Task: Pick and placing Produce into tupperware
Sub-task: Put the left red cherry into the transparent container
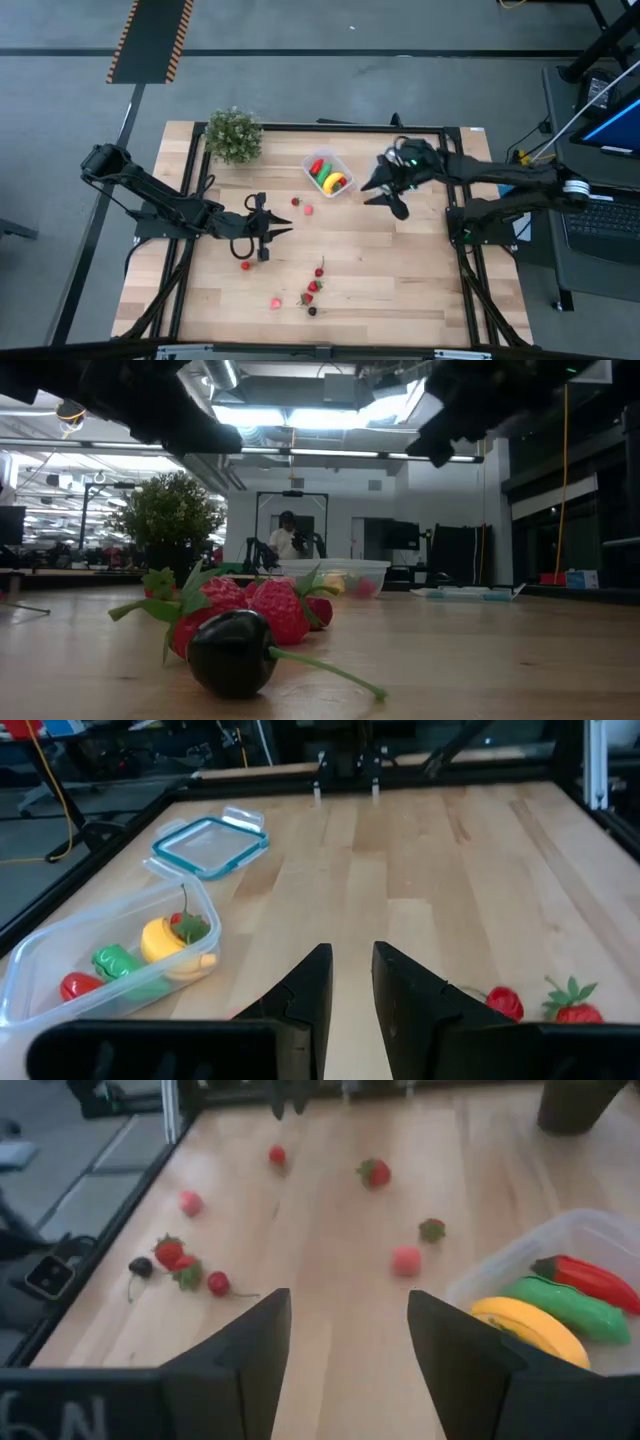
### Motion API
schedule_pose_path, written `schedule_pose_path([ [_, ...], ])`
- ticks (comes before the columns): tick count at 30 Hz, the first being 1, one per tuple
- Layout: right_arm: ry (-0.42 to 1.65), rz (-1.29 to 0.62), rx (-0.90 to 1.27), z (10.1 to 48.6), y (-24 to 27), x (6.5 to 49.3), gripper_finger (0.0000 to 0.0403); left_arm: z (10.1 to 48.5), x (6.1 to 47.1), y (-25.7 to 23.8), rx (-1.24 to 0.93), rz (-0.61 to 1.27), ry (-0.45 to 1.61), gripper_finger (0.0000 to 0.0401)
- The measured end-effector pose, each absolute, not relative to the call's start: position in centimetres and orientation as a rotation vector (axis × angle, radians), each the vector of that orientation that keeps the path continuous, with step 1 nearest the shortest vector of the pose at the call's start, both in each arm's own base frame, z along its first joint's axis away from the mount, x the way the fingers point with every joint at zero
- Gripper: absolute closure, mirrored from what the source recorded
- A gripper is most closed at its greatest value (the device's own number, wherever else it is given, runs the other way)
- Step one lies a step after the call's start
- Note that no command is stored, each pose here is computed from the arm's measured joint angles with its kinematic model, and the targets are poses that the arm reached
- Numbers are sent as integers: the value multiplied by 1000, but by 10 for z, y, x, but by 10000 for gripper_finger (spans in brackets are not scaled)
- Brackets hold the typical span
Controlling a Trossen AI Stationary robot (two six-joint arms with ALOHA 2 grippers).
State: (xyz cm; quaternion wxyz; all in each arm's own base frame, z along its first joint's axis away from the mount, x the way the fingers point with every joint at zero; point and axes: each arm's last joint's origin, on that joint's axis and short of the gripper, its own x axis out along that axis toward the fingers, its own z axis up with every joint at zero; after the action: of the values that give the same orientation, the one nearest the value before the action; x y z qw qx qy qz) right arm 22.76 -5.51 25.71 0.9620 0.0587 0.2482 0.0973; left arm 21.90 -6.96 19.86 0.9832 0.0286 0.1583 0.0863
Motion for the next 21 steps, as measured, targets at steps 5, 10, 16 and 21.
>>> schedule_pose_path([
  [5,389,166,113,232,-41,204,198,202,220,-70,40,172,286,332],
  [10,249,184,125,212,-31,189,198,205,221,-70,24,171,255,332],
  [16,206,217,180,189,-21,179,198,205,221,-70,23,170,254,332],
  [21,211,241,166,182,-16,177,198,205,221,-72,20,118,260,332],
])
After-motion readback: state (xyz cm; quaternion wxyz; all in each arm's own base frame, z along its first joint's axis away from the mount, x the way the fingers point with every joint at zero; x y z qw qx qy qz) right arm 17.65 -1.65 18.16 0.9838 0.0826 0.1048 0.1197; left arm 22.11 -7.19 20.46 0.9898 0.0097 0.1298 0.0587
